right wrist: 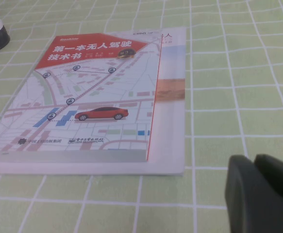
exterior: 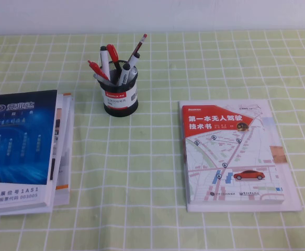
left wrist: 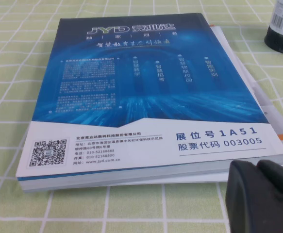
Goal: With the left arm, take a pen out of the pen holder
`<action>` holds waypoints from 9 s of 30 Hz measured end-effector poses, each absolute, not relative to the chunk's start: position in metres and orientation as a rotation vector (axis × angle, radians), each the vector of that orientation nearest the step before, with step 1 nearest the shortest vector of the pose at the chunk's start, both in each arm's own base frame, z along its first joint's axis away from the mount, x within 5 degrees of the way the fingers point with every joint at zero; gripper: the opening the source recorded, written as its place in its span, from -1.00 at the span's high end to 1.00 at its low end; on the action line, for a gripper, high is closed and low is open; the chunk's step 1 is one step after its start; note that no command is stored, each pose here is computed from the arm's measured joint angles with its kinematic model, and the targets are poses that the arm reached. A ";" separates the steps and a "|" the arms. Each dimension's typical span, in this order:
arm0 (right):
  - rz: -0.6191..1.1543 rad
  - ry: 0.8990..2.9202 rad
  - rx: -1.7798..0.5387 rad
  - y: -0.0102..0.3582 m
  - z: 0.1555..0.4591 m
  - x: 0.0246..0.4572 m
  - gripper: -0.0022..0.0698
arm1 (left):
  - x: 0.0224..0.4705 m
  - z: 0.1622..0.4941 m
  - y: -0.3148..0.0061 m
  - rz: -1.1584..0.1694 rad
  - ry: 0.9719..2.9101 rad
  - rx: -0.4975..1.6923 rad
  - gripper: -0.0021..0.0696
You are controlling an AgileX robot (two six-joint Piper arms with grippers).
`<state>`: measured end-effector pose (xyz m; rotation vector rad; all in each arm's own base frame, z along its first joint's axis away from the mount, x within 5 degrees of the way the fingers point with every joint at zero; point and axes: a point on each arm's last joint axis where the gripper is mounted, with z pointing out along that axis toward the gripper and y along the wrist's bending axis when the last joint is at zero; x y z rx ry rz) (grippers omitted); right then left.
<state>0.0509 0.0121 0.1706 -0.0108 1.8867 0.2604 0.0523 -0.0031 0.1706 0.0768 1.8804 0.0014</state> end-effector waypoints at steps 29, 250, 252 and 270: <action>0.260 1.887 -0.011 0.012 0.171 0.051 0.98 | 0.052 0.171 -0.004 -0.007 1.880 0.097 0.95; 0.260 1.884 -0.011 0.012 0.171 0.051 0.98 | 0.271 0.354 -0.145 -0.386 1.728 0.368 0.79; 0.260 1.884 -0.011 0.012 0.171 0.051 0.98 | 0.259 0.357 -0.143 -0.413 1.783 0.422 0.79; 0.260 1.884 -0.011 0.012 0.171 0.051 0.98 | 0.237 0.317 -0.152 -0.451 2.302 0.692 0.79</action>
